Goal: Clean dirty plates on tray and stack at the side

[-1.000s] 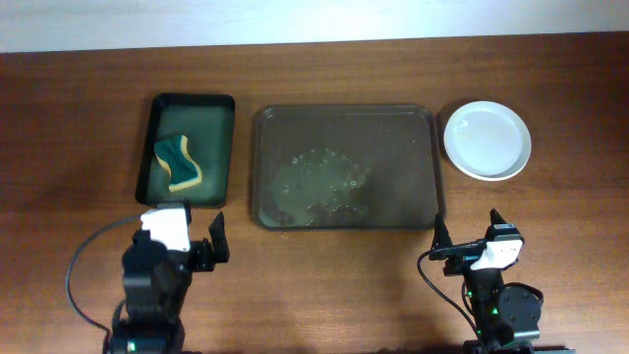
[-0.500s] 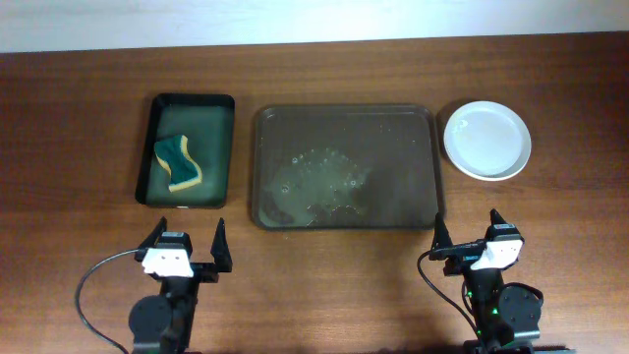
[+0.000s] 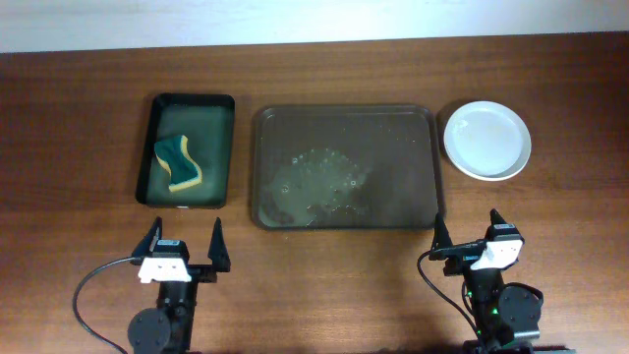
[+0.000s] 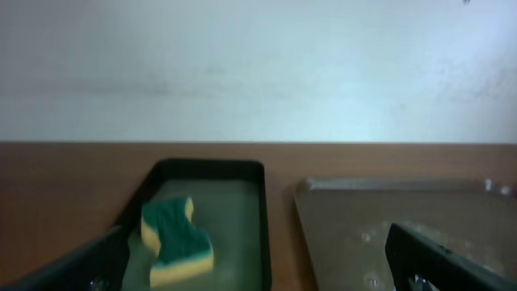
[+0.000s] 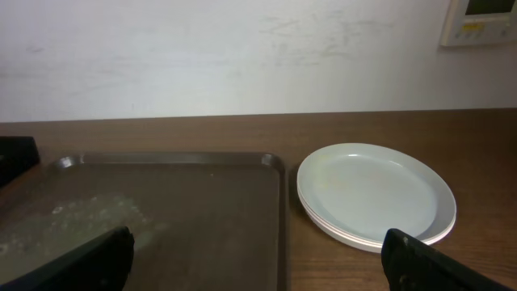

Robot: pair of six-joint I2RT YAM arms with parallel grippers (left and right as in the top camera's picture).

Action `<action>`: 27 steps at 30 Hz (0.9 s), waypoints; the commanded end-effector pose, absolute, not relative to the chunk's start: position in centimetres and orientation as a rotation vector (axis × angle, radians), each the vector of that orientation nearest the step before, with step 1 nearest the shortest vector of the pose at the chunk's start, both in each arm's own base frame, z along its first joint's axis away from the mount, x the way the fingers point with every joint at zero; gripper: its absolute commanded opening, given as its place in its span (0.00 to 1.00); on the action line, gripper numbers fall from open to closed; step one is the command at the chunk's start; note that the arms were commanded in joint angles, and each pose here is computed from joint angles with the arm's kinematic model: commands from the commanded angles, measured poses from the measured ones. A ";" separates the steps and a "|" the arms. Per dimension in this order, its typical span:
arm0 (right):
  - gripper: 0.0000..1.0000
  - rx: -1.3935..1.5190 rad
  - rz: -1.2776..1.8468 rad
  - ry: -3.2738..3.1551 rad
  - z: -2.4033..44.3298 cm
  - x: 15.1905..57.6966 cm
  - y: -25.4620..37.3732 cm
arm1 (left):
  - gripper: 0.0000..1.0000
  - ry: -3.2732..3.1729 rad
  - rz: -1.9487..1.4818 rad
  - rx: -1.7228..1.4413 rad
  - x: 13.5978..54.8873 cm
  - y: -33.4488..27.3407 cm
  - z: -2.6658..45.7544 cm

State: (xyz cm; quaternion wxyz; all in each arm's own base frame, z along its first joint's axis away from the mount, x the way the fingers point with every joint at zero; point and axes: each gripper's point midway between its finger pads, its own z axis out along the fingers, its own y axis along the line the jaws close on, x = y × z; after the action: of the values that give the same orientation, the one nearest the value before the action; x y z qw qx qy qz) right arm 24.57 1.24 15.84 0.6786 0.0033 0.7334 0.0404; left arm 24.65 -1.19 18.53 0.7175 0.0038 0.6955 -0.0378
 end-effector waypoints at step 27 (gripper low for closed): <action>0.98 0.012 0.079 1.650 15.5 24.6 1.1 | 0.99 1.642 0.107 -0.037 24.5 1.4 15.8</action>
State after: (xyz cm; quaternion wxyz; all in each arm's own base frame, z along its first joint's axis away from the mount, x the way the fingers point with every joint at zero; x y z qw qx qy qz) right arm 24.57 1.24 15.83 0.6785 0.0035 0.7335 0.0404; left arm 24.59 1.07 15.82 0.6791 -0.0144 0.7330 0.0367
